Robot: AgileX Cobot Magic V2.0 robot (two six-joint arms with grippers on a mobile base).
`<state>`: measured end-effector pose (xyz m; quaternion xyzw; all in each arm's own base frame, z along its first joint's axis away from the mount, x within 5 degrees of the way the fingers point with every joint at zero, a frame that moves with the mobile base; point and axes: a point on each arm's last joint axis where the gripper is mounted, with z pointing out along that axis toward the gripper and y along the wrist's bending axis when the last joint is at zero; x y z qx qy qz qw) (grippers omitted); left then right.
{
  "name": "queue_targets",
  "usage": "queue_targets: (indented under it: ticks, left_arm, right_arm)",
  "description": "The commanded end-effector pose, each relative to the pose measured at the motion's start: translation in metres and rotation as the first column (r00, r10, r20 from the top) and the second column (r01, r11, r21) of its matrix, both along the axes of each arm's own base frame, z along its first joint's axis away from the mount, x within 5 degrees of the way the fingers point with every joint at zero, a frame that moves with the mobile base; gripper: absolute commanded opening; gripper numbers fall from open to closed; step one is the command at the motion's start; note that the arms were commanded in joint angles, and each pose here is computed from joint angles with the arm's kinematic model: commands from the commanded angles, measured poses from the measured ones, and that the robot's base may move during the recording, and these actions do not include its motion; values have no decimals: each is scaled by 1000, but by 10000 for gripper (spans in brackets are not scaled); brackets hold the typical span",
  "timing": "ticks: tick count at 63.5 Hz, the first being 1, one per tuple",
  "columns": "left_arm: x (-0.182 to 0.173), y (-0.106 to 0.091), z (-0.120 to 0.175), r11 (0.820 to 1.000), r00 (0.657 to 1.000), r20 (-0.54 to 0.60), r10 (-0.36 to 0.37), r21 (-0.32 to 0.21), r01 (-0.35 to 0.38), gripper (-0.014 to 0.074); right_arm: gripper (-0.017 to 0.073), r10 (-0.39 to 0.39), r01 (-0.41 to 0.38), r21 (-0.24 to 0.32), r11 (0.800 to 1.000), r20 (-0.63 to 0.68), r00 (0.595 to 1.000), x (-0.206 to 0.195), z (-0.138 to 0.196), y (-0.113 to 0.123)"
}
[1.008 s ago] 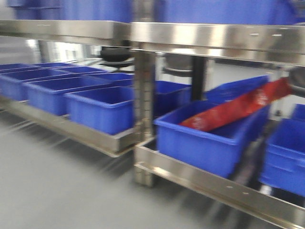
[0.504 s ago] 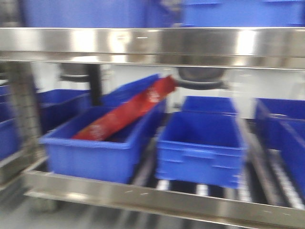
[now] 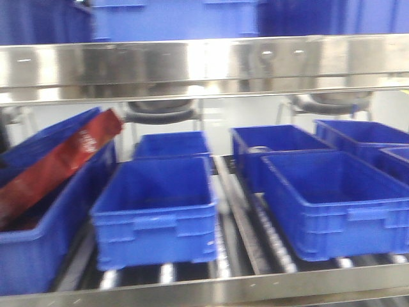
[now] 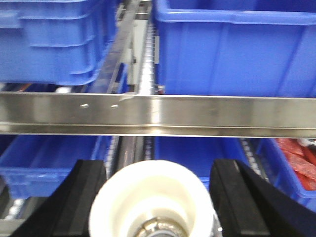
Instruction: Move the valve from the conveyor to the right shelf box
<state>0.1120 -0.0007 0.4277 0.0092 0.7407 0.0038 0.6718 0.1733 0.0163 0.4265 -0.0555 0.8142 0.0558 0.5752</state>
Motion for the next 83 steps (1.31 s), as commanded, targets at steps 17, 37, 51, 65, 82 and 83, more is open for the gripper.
queue_targets:
  ticks: [17,37,51,65,82,83]
  left_arm:
    - [-2,-1,7,1000,998,65,-6,-8,7,-111]
    - [-2,-1,7,1000,998,65,-6,-8,7,-111]
    - [-2,-1,7,1000,998,65,-6,-8,7,-111]
    - [-2,-1,7,1000,998,65,-6,-8,7,-111]
    - [-2,-1,7,1000,998,65,-6,-8,7,-111]
    - [-2,-1,7,1000,998,65,-6,-8,7,-111]
  right_arm:
    - [-153,-16,16,0,1000,100,995,-2,13,-2]
    - [-153,-16,16,1,1000,103,995,-2,13,-2]
    - [-153,-17,17,1,1000,108,994,-2,14,-2]
    - [-153,-17,17,1,1000,108,994,-2,14,-2]
    - [-153,-17,17,1,1000,108,994,-2,14,-2]
    - [-153,-17,17,1,1000,108,994,-2,14,-2]
